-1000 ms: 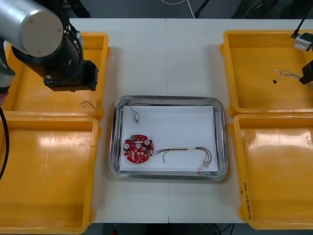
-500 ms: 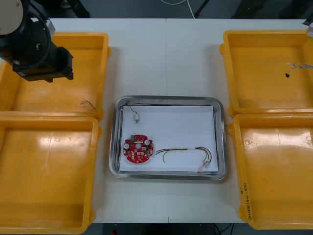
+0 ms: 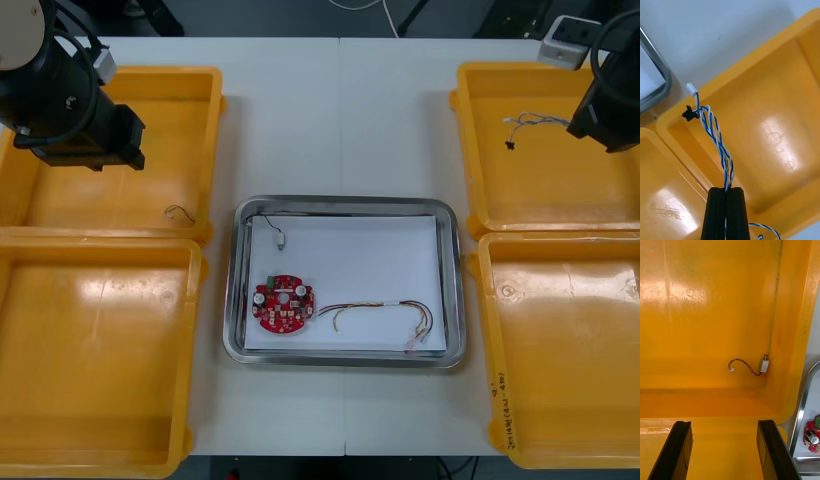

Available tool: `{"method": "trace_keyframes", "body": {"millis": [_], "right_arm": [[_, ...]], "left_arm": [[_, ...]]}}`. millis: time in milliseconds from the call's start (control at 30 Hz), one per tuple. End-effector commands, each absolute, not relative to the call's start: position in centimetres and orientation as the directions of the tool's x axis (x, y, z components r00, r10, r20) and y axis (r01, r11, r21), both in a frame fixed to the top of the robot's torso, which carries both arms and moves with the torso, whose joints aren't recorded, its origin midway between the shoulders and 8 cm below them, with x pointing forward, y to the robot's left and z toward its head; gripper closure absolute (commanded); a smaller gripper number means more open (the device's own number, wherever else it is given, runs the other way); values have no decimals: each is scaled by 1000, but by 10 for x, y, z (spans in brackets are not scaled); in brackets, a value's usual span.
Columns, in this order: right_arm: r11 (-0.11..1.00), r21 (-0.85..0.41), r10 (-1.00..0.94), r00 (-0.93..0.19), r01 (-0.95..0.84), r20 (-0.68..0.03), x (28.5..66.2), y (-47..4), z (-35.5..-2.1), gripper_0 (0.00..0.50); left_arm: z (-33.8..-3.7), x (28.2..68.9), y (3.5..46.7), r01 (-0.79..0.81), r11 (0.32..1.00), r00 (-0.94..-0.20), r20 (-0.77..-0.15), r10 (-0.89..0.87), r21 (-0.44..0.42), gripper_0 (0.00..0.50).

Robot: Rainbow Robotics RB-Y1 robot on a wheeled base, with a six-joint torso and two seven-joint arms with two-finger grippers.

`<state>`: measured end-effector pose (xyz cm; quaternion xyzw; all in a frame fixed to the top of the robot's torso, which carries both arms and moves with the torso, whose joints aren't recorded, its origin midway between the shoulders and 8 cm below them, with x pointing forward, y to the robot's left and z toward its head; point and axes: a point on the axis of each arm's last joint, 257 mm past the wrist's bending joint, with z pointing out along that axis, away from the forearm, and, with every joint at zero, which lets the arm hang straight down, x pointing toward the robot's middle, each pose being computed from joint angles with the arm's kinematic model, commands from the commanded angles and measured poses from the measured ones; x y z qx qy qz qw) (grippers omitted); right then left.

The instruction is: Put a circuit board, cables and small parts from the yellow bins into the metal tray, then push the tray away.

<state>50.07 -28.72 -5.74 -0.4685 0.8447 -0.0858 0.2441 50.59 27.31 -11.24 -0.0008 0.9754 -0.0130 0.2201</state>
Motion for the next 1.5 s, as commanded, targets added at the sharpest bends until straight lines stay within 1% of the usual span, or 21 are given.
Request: {"method": "trace_keyframes", "body": {"millis": [33, 167, 267, 333, 433, 533, 600, 767, 900, 1033, 1233, 1367, 1500], "right_arm": [[455, -381, -884, -357, -805, -301, 490, -257, -60, 500], [399, -373, -909, -307, -838, -283, 481, -240, -66, 500], [347, -376, -931, -269, -859, -245, 476, -228, -74, 500], [302, -394, -948, -230, -868, -221, 476, -214, -77, 500], [261, -403, -960, -192, -877, -205, 477, -193, -77, 500], [237, -402, -966, -169, -884, -197, 476, -174, -81, 500], [229, -400, -967, -160, -888, -200, 475, -163, -85, 500], [218, -383, -966, -142, -898, -215, 475, -131, -95, 500], [201, -390, -970, -129, -899, -204, 475, -114, -105, 500], [187, -388, -975, -124, -902, -182, 473, -101, -121, 500], [198, -334, -970, -136, -922, -200, 466, -84, -146, 500], [178, -353, -973, -110, -918, -205, 468, -72, -168, 500], [176, -372, -971, -99, -911, -216, 471, -65, -182, 500]], "left_arm": [[-94, 519, 288, 27, 1000, -866, -499, 21, -4, 0], [-105, 524, 289, 28, 1000, -859, -512, 17, -14, 0], [-112, 526, 290, 28, 999, -855, -519, 16, -16, 0], [-117, 527, 292, 26, 999, -855, -518, 13, -19, 0], [-126, 528, 291, 26, 999, -860, -510, 11, -21, 0], [-135, 531, 293, 20, 1000, -861, -508, 17, 0, 0], [-140, 534, 293, 18, 1000, -862, -507, 19, 8, 0], [-155, 544, 291, 6, 1000, -863, -505, 1, -9, 0], [-165, 548, 290, 6, 1000, -863, -505, 8, 5, 0], [-178, 554, 285, 10, 1000, -862, -507, 12, 8, 0], [-192, 558, 278, 15, 1000, -862, -506, 22, 17, 0], [-201, 555, 269, 22, 1000, -871, -491, 22, 6, 0], [-211, 552, 267, 27, 1000, -874, -485, 24, 1, 0]]}}
